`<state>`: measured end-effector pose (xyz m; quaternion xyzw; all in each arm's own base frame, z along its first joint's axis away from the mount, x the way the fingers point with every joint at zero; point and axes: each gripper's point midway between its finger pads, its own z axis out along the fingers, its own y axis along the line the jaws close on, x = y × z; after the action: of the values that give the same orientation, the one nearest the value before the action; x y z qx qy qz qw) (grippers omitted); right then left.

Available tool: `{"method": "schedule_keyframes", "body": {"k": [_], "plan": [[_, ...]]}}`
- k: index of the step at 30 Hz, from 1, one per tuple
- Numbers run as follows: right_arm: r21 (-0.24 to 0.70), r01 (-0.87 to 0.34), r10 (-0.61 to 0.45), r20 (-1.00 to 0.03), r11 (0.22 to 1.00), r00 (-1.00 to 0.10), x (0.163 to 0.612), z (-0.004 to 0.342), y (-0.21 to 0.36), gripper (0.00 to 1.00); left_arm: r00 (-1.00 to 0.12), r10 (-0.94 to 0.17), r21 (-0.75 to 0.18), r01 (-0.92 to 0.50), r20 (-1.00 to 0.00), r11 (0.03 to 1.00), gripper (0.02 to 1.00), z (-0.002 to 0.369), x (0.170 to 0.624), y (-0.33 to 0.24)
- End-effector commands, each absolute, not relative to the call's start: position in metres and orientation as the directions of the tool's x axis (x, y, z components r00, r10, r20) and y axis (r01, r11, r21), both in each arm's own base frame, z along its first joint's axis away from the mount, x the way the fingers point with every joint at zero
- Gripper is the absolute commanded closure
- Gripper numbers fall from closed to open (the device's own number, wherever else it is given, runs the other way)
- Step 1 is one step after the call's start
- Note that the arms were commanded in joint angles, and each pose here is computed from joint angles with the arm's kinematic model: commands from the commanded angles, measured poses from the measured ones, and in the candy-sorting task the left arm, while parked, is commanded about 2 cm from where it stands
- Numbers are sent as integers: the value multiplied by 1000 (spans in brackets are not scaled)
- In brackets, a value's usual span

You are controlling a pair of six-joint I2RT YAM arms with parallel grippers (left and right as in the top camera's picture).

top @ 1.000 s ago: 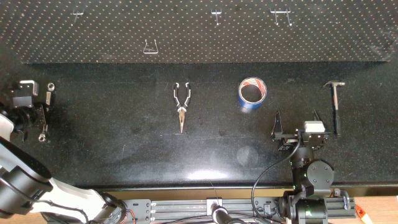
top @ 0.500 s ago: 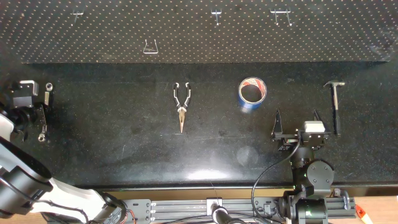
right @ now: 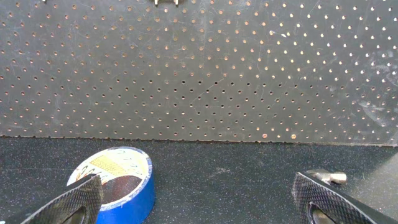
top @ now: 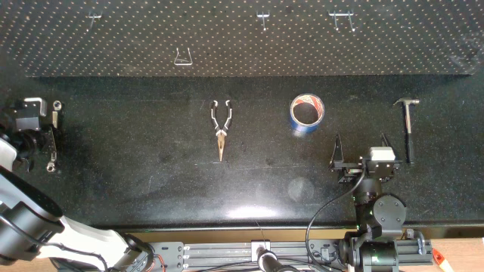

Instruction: Place Tools Onto Pegboard

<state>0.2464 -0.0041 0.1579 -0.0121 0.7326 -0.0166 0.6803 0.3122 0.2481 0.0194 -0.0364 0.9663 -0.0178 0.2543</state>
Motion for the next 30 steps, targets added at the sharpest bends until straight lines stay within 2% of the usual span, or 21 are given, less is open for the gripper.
{"method": "schedule_keyframes", "body": {"k": [1,6,25,30], "plan": [[-29,-7,-30,-997,1000,-71,246,157,-1,25,-880,-91,-63,-70,-466,996,890,11,311,248],[-29,-7,-30,-997,1000,-71,246,157,-1,20,-872,-156,-91,-128,-463,988,888,12,312,249],[-29,-7,-30,-997,1000,-71,246,157,-1,20,-873,-156,-91,-129,-463,988,904,12,312,249],[-29,-7,-30,-997,1000,-71,246,157,-1,20,-873,-156,-91,-129,-463,987,945,12,312,249]]}}
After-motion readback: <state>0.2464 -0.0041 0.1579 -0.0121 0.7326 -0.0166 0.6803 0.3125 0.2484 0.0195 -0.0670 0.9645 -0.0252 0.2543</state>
